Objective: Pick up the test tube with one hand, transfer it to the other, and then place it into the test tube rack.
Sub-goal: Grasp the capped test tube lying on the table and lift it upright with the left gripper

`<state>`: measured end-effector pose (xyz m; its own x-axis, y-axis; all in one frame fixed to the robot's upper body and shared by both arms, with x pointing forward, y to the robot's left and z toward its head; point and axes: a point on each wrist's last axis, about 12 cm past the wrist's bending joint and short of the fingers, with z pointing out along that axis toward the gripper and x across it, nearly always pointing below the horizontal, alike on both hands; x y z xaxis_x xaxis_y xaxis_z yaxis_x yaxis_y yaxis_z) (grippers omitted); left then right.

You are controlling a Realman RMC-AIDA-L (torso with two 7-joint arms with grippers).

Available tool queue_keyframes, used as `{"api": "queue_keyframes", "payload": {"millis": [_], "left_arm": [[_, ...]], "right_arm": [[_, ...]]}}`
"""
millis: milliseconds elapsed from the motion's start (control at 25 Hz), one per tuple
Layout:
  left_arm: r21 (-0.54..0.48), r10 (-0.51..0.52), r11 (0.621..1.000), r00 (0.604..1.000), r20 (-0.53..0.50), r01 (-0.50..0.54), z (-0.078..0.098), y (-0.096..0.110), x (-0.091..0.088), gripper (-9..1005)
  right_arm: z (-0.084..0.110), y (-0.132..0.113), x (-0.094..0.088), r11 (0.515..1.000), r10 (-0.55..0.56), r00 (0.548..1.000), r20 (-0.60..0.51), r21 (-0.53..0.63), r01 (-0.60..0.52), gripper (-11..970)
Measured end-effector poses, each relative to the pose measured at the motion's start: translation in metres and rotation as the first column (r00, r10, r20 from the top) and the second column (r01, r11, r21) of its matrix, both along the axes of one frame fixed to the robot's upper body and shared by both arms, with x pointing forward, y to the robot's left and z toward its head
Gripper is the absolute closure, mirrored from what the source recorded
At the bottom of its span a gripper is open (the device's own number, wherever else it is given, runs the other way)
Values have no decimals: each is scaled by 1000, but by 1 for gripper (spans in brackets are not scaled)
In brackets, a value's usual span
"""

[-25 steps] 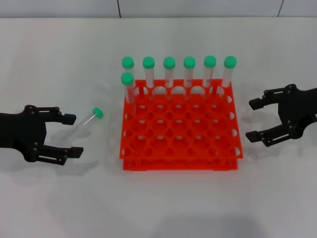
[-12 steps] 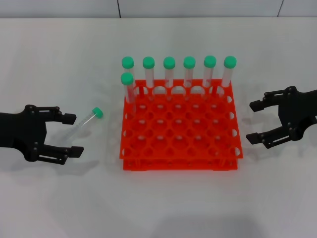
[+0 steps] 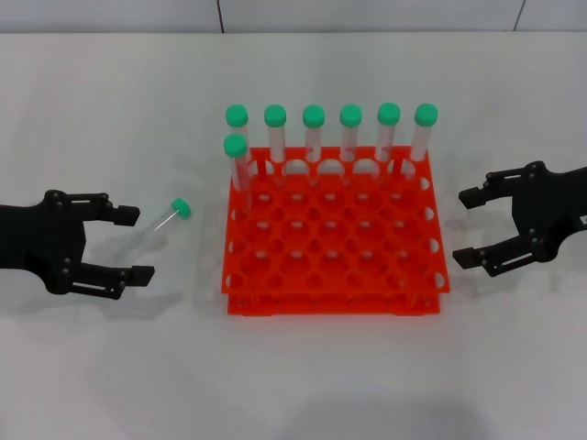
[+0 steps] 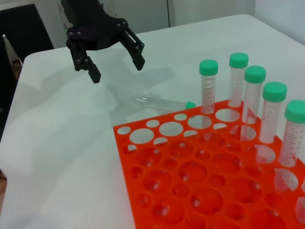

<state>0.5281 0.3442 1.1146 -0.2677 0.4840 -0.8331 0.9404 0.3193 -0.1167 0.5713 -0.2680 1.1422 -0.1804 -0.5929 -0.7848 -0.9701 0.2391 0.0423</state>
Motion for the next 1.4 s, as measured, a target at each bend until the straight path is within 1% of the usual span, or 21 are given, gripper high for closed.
{"api": "queue_keyframes", "payload": {"millis": [680,1080,1200,1400], "left_arm": [[8,5,1000,1000,3,-5,-1,-1,2,149],[2,20,1000,999,-25,-20,0,0,1,151],[16,52,999,998,-42,-51,4,2,-1,152],[28,82,996,992,-99,-80,14,2,-11,153]], "right_arm": [[-3,5,1,1000,4,1000,4,-11,-4,130],[-5,5,1,1000,3,1000,-2,-10,-3,134],[-5,6,1,1000,4,1000,0,-10,-4,135],[-5,6,1,1000,7,1000,10,-11,-7,138]]}}
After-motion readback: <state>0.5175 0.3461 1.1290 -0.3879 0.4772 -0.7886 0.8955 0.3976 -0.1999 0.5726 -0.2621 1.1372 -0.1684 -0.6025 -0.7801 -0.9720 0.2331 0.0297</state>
